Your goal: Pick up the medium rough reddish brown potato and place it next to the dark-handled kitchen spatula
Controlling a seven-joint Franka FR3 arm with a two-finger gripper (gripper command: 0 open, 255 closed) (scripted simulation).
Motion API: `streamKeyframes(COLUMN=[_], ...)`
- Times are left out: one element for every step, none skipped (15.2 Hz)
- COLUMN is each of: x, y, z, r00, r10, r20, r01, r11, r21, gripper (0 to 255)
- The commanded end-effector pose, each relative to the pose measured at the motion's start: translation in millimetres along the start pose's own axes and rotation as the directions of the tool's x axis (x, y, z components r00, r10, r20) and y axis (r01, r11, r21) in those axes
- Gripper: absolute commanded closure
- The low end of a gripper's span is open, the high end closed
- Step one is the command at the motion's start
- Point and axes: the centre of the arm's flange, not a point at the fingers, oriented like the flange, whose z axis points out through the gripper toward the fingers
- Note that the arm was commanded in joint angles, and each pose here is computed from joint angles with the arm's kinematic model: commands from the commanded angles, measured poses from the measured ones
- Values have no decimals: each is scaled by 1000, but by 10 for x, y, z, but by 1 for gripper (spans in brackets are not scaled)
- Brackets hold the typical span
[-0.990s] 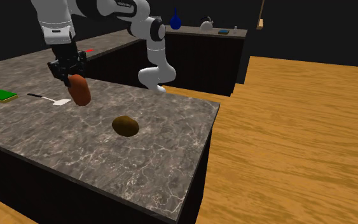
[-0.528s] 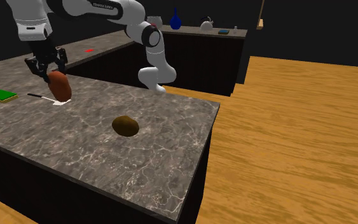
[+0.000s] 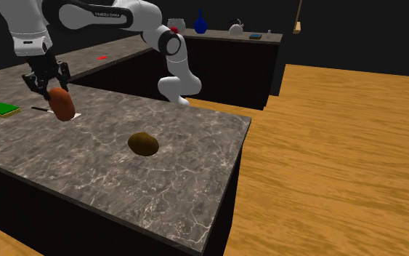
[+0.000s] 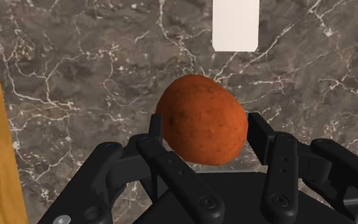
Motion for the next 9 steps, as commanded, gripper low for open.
streamKeyframes(x=[17, 24, 30, 37, 43, 49, 56, 62, 69], y=[-3, 1, 4, 8, 11, 15, 18, 22, 25], z=[102, 154, 206, 259, 311, 363, 415, 468, 520], r00=[1000, 1000, 1000, 1000, 1000, 1000, 1000, 1000, 1000], r10=[0, 0, 0, 0, 0, 0, 0, 0, 0], r20=[0, 0, 0, 0, 0, 0, 0, 0, 0], r01=[0, 0, 0, 0, 0, 0, 0, 0, 0], r11=[1000, 1000, 1000, 1000, 1000, 1000, 1000, 1000, 1000], r21=[-1, -1, -1, -1, -1, -1, -1, -1, -1], gripper=[255, 255, 255, 255, 255, 255, 255, 255, 255])
